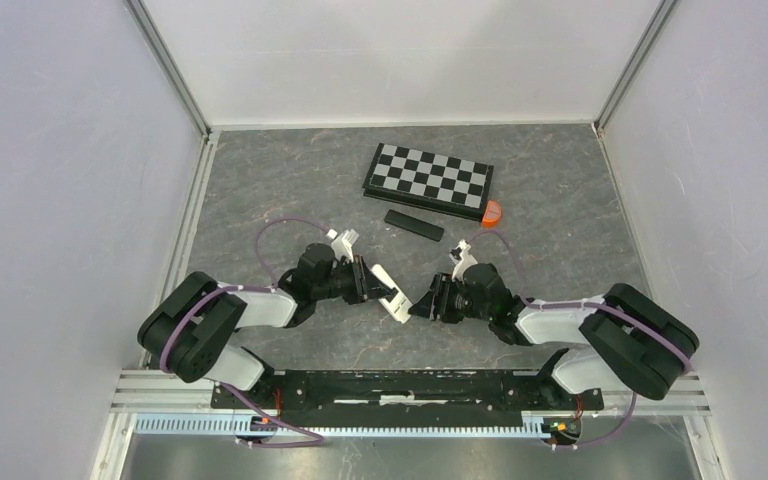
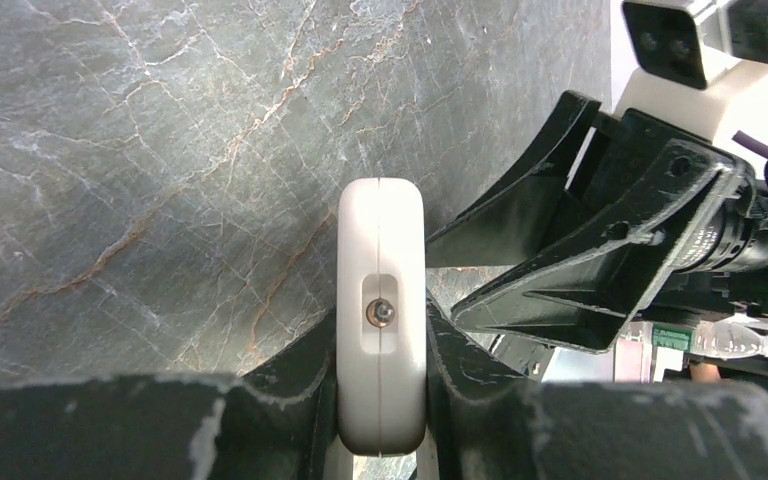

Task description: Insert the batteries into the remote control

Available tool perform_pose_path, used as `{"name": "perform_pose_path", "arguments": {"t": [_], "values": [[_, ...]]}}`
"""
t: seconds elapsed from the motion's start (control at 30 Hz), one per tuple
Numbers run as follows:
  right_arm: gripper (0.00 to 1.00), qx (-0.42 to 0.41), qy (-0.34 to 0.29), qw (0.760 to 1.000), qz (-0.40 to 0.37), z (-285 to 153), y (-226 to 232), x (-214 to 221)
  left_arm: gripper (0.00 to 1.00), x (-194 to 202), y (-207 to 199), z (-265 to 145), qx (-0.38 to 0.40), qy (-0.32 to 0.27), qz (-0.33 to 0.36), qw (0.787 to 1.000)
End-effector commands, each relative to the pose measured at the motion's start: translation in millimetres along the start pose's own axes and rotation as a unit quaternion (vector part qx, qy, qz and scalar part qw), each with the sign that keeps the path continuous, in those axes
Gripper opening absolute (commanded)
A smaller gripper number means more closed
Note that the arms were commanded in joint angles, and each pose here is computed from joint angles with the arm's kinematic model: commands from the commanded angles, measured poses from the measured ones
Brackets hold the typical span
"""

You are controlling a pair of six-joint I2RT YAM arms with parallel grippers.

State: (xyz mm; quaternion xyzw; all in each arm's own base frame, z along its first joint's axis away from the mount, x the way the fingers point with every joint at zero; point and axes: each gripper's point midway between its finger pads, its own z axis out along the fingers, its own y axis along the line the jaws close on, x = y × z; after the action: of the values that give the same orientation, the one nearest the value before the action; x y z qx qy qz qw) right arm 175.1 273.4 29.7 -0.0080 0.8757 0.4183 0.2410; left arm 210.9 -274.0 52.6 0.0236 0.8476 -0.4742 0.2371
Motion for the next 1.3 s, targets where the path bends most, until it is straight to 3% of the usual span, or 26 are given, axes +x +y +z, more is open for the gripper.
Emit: {"name": "perform_pose_path", "arguments": {"t": [0.0,0.17,0.7,1.27], "values": [[0.53,0.024,0.037,0.998,0.049,4.6,-14.8,19.6,0.02,8.6,10.6,0.7,-0.016,0.004,-0.016,1.000],[0.45,0.047,0.047,0.995,0.067,9.6,-27.0,27.1,0.02,7.2,6.5,1.0,-0.007,0.000,-0.025,1.000],[0.41,0.093,0.046,0.992,0.066,20.6,-50.2,30.5,0.02,-9.8,-40.4,-10.1,0.074,-0.013,-0.037,0.996],[0.51,0.108,0.036,0.993,0.044,20.8,-52.9,25.6,0.02,-53.2,-104.2,-40.1,0.155,-0.077,-0.041,0.984]]}}
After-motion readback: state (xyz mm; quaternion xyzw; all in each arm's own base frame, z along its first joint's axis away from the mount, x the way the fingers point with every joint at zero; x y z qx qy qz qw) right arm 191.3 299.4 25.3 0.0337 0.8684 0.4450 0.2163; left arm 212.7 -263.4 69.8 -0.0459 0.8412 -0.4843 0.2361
